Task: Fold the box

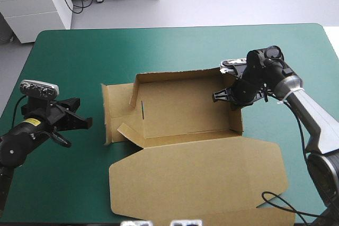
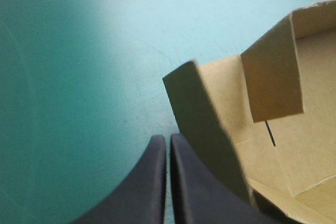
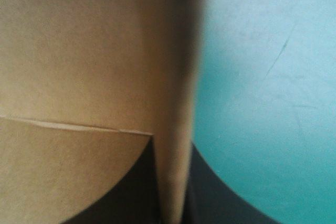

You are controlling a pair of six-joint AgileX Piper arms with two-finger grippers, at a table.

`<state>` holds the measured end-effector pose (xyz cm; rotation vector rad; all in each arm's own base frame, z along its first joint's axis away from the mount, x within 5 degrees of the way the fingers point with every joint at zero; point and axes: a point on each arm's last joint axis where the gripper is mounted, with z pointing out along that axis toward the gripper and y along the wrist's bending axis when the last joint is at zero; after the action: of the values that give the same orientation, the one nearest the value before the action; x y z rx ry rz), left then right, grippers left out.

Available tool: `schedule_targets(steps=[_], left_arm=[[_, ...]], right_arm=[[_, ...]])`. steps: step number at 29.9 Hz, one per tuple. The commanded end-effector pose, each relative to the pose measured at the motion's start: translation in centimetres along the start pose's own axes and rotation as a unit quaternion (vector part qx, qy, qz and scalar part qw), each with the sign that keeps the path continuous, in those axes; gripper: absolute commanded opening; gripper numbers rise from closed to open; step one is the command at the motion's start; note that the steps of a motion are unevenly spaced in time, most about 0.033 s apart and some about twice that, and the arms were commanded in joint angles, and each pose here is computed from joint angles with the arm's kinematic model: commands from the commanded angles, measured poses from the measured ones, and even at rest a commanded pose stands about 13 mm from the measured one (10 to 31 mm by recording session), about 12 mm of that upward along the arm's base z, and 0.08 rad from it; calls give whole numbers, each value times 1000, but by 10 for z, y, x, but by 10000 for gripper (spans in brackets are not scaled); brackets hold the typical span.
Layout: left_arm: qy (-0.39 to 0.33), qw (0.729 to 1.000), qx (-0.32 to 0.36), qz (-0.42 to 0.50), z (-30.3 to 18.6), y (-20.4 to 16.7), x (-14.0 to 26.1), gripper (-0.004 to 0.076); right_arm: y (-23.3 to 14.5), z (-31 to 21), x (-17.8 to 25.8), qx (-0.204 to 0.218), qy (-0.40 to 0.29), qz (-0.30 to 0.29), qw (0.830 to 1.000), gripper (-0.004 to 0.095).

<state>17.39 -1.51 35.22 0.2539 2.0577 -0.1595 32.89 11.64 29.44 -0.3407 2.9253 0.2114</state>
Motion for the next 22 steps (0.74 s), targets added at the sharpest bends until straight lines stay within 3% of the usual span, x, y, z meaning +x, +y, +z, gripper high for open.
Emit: schedule_targets(steps=[1, 14, 17, 22], left_arm=[[-50, 999, -4, -20, -6, 0, -14, 13], [-56, 998, 1, -30, -6, -1, -15, 13], [-56, 998, 1, -30, -6, -1, -15, 12], [-52, 998, 3, -30, -6, -1, -14, 12]], right_arm=[[1, -6, -9, -2, -33, -2, 999, -10], [0, 28, -33, -7, -72, 5, 997, 19], [2, 25, -33, -16, -64, 0, 998, 128], [5, 13, -36, -18, -62, -3, 998, 523]])
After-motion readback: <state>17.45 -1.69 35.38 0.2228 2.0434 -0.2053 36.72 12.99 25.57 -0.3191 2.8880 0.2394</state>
